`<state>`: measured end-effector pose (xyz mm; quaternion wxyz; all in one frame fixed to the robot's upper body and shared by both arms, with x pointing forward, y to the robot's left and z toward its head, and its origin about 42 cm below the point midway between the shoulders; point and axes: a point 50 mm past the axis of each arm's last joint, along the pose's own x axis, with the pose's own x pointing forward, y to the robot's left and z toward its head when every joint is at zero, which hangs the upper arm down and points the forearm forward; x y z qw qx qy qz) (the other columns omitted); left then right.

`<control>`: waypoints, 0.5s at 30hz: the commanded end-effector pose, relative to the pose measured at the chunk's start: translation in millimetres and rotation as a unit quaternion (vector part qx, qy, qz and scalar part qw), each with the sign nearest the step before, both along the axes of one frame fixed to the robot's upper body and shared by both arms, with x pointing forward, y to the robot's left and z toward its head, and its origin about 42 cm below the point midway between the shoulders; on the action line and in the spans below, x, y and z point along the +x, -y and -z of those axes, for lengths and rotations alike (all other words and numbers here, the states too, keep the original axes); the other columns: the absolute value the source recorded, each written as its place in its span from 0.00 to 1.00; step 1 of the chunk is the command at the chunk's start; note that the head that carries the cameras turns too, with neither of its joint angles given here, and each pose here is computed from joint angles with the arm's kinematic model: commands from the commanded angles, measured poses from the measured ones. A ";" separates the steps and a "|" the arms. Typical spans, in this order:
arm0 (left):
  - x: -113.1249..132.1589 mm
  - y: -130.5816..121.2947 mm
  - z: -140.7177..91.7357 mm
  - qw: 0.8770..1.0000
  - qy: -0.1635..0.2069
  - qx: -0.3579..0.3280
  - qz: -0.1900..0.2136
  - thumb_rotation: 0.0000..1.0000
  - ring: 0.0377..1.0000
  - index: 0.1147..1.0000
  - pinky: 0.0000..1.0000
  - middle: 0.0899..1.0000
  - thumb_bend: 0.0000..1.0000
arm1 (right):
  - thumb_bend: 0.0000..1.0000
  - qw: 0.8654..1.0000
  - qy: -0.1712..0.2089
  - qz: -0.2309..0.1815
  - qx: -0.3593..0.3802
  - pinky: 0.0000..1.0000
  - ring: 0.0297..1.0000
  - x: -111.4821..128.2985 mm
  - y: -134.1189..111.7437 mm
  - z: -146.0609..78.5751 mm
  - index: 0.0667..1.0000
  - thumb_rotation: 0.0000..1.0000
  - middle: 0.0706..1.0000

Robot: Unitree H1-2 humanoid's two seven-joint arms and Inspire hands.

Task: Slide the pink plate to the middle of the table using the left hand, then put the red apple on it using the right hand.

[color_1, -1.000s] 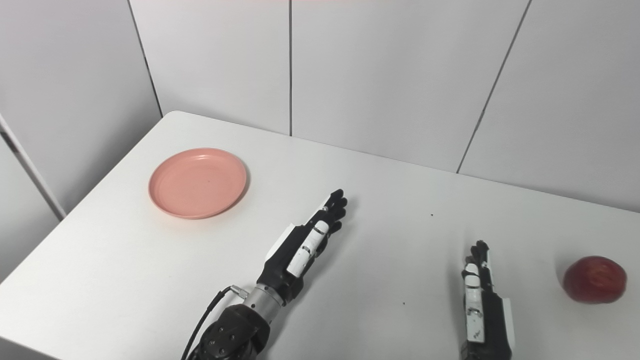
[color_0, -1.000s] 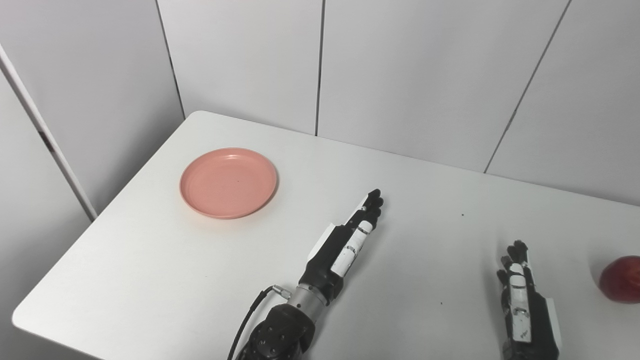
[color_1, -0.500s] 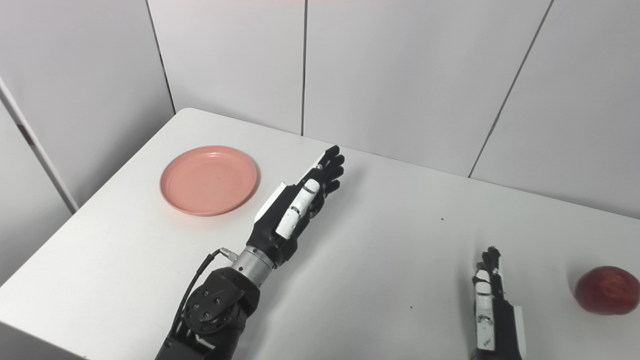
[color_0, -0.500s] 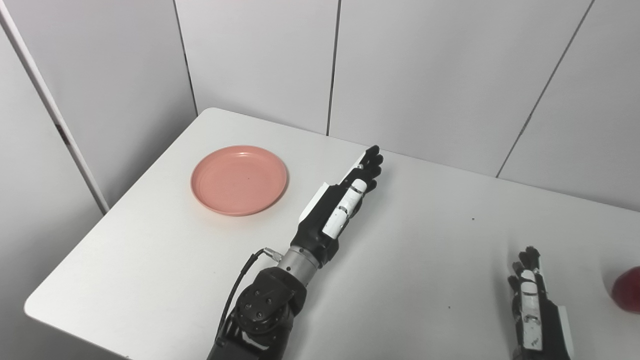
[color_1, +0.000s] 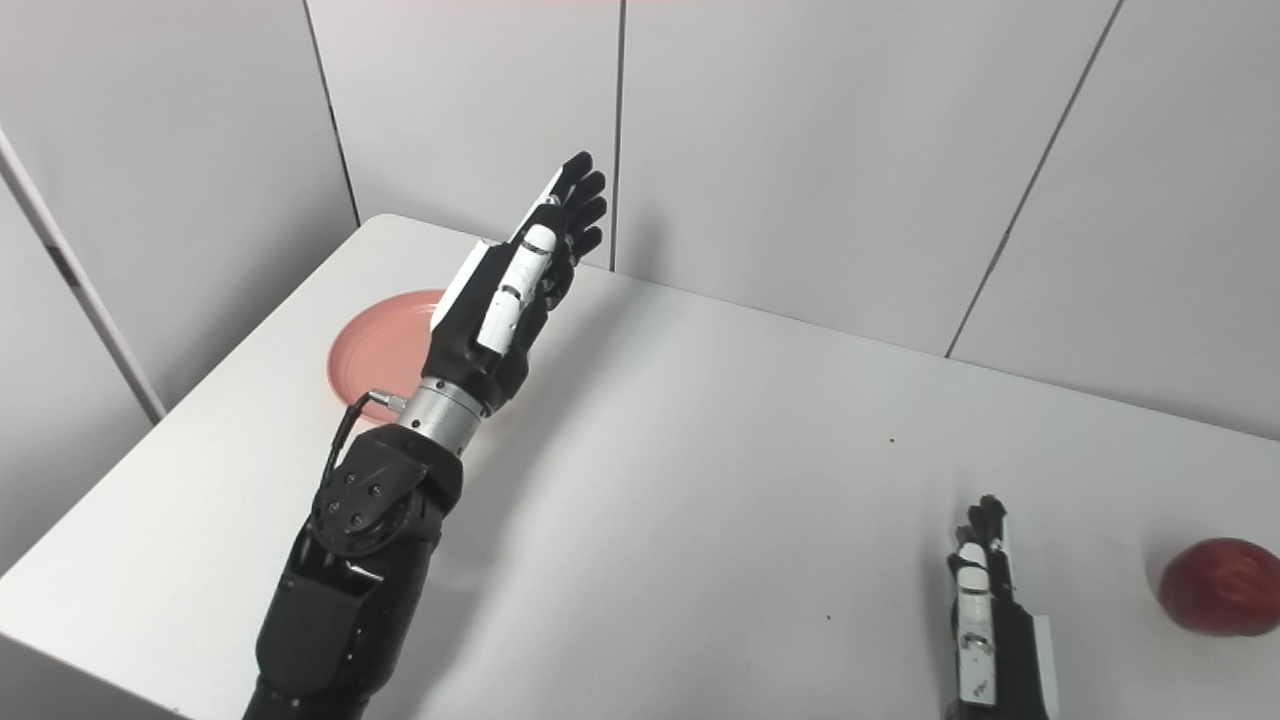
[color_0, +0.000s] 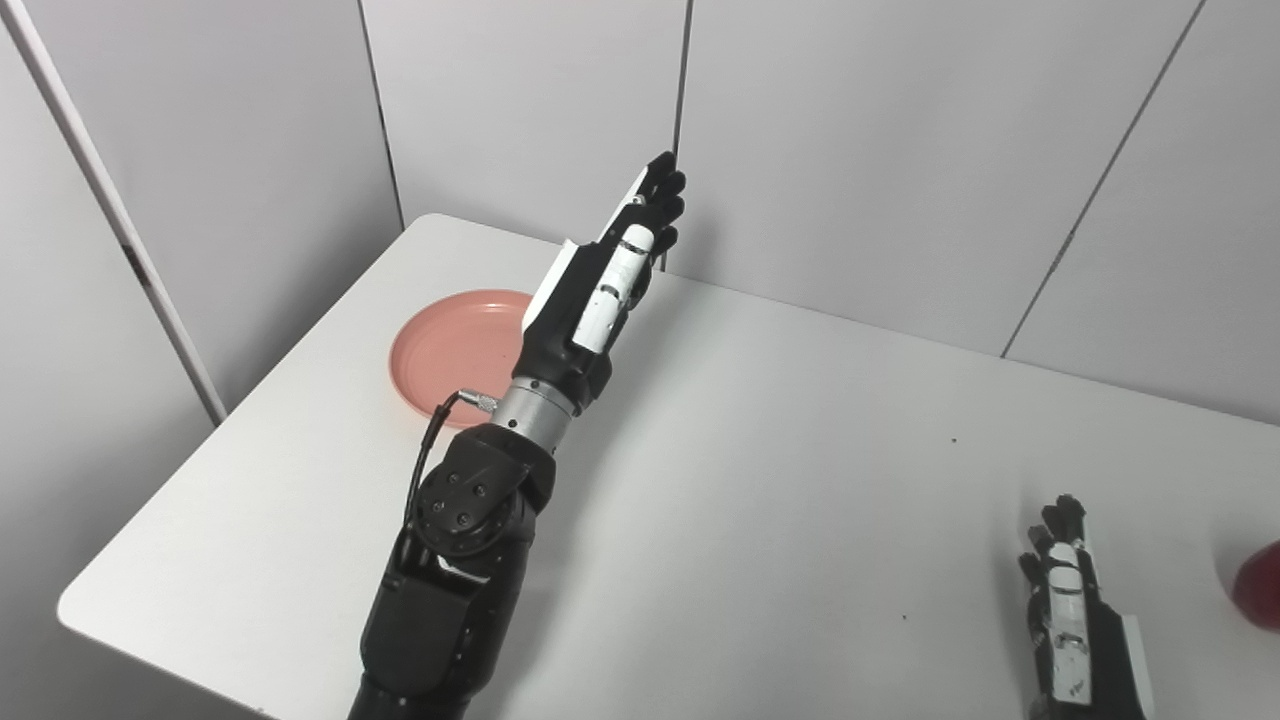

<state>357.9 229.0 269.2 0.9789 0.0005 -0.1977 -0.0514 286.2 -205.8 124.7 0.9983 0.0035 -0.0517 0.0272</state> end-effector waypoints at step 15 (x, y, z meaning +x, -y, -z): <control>30.9 -67.9 -41.1 0.996 0.049 0.003 -0.080 1.00 1.00 1.00 1.00 1.00 0.41 | 0.10 0.999 0.034 -0.005 0.007 1.00 1.00 4.8 2.1 -19.8 1.00 1.00 1.00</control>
